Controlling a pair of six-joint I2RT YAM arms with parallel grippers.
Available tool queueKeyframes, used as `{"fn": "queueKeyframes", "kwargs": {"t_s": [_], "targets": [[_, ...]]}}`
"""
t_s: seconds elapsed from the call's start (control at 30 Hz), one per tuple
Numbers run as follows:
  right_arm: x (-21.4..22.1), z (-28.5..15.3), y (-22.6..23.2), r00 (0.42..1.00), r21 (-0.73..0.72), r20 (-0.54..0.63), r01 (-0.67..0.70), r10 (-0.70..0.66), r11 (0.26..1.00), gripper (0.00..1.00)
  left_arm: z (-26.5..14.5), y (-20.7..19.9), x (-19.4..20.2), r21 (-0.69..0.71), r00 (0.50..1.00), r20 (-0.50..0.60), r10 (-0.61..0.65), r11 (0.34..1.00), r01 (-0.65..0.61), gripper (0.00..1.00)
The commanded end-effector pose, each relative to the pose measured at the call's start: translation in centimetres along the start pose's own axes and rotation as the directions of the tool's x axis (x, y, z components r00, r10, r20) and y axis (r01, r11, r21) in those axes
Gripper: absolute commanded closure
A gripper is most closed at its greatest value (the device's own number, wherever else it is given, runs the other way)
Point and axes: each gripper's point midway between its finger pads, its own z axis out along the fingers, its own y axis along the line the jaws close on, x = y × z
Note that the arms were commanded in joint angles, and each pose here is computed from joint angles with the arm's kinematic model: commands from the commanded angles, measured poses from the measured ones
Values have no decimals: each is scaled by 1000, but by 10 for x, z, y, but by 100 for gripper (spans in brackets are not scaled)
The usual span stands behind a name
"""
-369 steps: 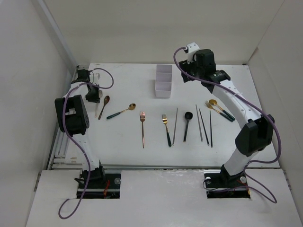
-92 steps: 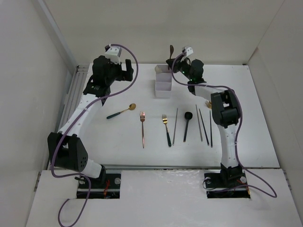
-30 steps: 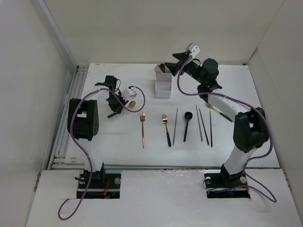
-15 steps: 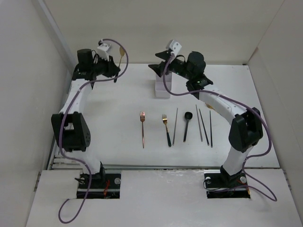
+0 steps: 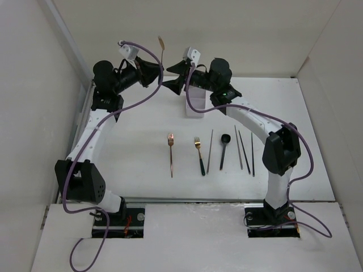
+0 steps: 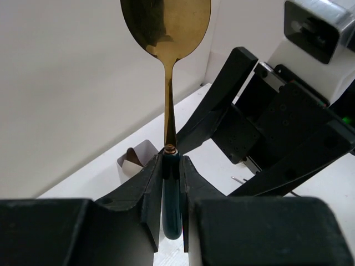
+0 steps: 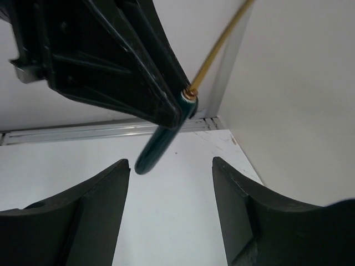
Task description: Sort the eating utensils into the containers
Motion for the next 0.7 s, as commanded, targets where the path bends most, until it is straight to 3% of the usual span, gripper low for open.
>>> {"fn": "queueKeyframes", "kwargs": {"t_s": [0.0,0.17,0.27,0.4,0.5,0.53,0.6,0.63,0.67], "targets": [[-38,1,12,994,-79,102,39,-31,996,34,-1,-10,-15,28,998,55,38,999,-40,100],[-36,5,13,993,-96,114,-14,25,995,37,1,-18,-8,45,998,47,49,998,-51,100],[-31,9,12,991,-102,112,-65,77,993,46,1,-24,-11,55,997,53,53,997,-56,100],[-25,13,10,988,-106,114,-93,105,990,64,1,-24,-7,54,998,46,47,997,-49,100],[-32,13,10,985,-108,138,-85,100,990,85,1,-28,-2,62,998,39,39,997,-41,100],[-34,13,10,985,-108,147,-78,93,991,100,0,-28,2,61,999,32,33,998,-35,100],[-34,9,3,983,-75,162,-77,88,994,100,0,-25,7,50,999,25,23,998,-24,100],[-31,7,0,983,-47,158,-90,96,995,100,-2,-27,8,50,999,24,22,998,-23,89],[-28,3,-9,983,-17,160,-89,91,996,100,-2,-27,10,48,1000,16,15,999,-16,42]]}}
